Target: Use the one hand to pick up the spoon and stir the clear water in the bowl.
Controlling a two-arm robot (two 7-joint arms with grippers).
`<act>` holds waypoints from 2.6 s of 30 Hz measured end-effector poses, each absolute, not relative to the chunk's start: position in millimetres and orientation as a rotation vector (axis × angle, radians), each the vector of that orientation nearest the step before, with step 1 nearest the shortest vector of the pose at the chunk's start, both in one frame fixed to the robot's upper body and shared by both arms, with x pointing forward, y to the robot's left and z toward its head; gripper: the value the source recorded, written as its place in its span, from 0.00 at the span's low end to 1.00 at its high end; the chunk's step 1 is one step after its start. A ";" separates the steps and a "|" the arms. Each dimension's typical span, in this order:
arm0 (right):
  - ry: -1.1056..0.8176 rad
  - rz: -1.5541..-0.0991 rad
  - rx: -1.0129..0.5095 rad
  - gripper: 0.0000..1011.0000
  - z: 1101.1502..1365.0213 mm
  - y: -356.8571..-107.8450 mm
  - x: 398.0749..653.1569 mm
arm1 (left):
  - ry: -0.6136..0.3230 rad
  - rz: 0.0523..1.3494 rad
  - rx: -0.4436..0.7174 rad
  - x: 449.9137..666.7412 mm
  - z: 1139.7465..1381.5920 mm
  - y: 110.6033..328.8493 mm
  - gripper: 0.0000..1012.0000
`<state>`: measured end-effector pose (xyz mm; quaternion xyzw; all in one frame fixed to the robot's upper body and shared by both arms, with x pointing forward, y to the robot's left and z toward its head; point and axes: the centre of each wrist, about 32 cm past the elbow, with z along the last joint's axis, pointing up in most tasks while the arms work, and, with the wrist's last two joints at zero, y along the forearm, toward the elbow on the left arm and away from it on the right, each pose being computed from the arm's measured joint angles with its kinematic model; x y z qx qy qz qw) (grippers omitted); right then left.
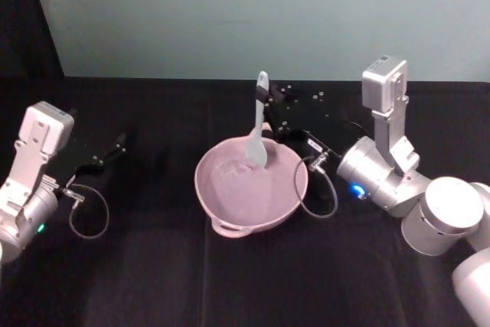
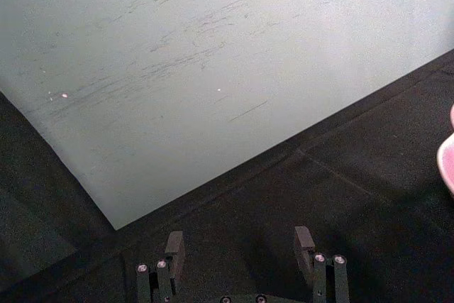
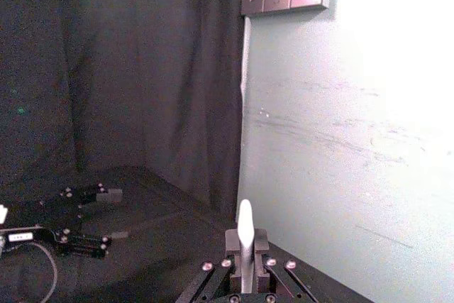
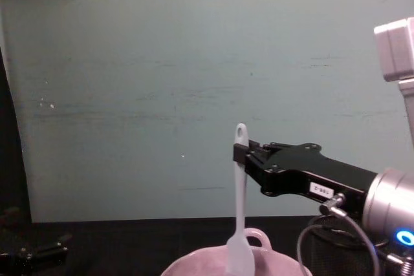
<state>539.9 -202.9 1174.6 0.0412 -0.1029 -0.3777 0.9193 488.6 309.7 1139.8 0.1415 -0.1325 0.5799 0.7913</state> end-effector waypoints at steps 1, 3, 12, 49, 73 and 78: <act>-0.210 -0.780 0.078 0.11 1176.0 -206.1 538.8 | -0.285 1.248 0.304 488.6 1139.8 309.7 1.00; -0.209 -0.779 0.071 0.11 1177.7 -209.3 537.1 | -0.285 1.248 0.304 488.6 1139.8 309.7 1.00; -0.160 -0.709 0.056 0.11 1189.2 -228.9 514.8 | -0.285 1.248 0.304 488.6 1139.8 309.7 1.00; -0.215 -0.795 0.066 0.11 1177.2 -203.9 535.9 | -0.285 1.248 0.304 488.6 1139.8 309.7 1.00; -0.050 -0.592 0.092 0.11 1184.2 -211.6 488.7 | -0.285 1.248 0.304 488.6 1139.8 309.7 1.00; -0.076 -0.577 0.120 0.11 1177.9 -197.5 494.6 | -0.285 1.248 0.304 488.6 1139.8 309.7 1.00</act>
